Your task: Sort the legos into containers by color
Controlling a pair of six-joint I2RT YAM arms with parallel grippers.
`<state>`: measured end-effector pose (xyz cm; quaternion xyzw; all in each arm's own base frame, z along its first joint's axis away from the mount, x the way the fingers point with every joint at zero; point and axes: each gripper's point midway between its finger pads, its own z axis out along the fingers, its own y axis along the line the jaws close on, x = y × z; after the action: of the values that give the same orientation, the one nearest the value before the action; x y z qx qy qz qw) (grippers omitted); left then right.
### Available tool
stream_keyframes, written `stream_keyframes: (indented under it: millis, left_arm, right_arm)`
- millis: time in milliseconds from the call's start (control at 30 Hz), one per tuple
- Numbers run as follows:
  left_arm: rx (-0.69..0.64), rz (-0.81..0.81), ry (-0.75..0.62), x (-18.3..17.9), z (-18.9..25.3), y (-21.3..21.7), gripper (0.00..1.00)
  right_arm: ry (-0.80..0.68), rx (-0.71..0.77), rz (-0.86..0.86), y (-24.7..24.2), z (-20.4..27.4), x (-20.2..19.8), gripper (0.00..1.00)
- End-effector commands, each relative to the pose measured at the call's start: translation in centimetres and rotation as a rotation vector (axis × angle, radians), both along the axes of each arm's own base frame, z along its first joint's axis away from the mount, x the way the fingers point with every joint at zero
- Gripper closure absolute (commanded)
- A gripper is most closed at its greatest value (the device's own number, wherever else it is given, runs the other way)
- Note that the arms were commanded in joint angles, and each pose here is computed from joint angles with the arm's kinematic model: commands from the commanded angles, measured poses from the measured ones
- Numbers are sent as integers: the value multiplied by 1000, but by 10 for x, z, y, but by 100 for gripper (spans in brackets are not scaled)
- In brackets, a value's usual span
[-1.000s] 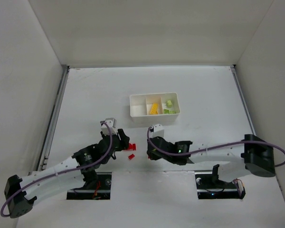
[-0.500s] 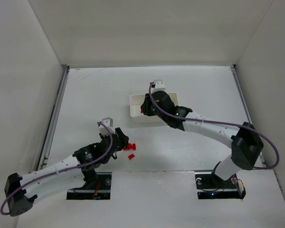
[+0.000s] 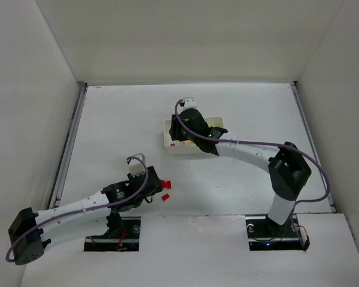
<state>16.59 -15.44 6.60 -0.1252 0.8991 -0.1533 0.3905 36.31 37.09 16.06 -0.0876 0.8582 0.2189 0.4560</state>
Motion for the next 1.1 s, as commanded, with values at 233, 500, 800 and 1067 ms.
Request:
stream_keyframes:
  millis: [233,500,800,1067]
  left_arm:
    - [-32,-43,57,-9,-20,-17,50]
    - [22,-55,57,-4,-27,-15,50]
    - [58,-82,52,4,-31,-20,48]
    - [56,-96,64,7,-39,-27,46]
  right_arm:
    - [-126,127,11,-21,61,-37,49]
    - [-61,120,75,-29,21,-105,48]
    - [-19,166,100,-26,8,-139,48]
    - [0,167,118,-21,-2,-148,48]
